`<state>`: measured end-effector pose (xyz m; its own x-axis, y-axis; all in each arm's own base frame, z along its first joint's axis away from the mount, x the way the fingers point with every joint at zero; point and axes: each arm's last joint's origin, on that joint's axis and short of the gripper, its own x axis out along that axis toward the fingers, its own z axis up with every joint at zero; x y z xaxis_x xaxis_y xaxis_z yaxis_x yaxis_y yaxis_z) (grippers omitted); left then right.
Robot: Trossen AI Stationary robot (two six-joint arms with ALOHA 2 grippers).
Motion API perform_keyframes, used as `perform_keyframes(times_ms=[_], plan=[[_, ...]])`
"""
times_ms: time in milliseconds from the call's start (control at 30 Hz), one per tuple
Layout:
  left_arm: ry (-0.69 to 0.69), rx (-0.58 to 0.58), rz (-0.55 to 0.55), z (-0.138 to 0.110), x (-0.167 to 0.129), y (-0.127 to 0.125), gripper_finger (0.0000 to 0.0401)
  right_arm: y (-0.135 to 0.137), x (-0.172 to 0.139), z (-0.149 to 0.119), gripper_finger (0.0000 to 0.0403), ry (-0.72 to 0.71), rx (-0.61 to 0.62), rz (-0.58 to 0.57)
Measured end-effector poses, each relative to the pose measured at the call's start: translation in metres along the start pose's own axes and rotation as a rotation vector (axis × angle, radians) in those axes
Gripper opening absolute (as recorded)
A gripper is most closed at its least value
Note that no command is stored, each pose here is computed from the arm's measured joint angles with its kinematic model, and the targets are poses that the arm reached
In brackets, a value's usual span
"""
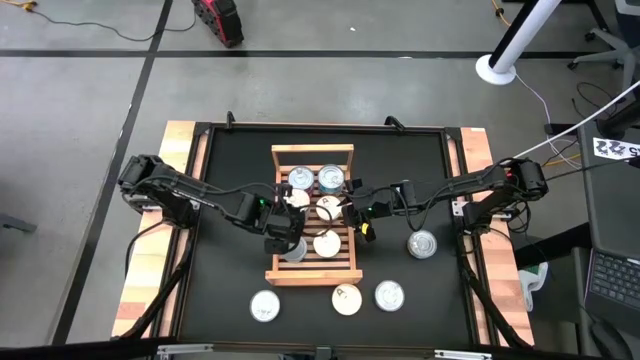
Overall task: Stack canned seafood by type on shelf
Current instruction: Stack the blue-pink tuna can on top of the other blue-pink tuna cans on the shelf, then put the green tuna can on the shelf
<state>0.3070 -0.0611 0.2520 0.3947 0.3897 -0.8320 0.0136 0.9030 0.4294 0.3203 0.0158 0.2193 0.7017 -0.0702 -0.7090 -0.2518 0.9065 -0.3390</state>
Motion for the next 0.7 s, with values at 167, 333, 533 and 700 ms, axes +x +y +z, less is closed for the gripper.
perform_keyframes(times_ms=[167,333,533,700], plan=[[0.0,-0.024,0.0,0.0,0.0,0.0,0.0095,0.0,0.0,0.0,0.0237,0.0,0.0,0.0],[-0.006,0.022,-0.004,0.0,-0.002,-0.004,0.0132,0.001,-0.002,-0.002,0.0237,0.024,-0.002,0.009],[-0.05,0.004,-0.005,0.009,-0.013,0.001,0.014,-0.004,-0.018,0.002,0.0237,0.166,0.029,0.023],[-0.083,-0.013,-0.007,0.016,-0.021,0.005,0.0141,-0.006,-0.036,0.002,0.0237,0.337,0.133,0.074]])
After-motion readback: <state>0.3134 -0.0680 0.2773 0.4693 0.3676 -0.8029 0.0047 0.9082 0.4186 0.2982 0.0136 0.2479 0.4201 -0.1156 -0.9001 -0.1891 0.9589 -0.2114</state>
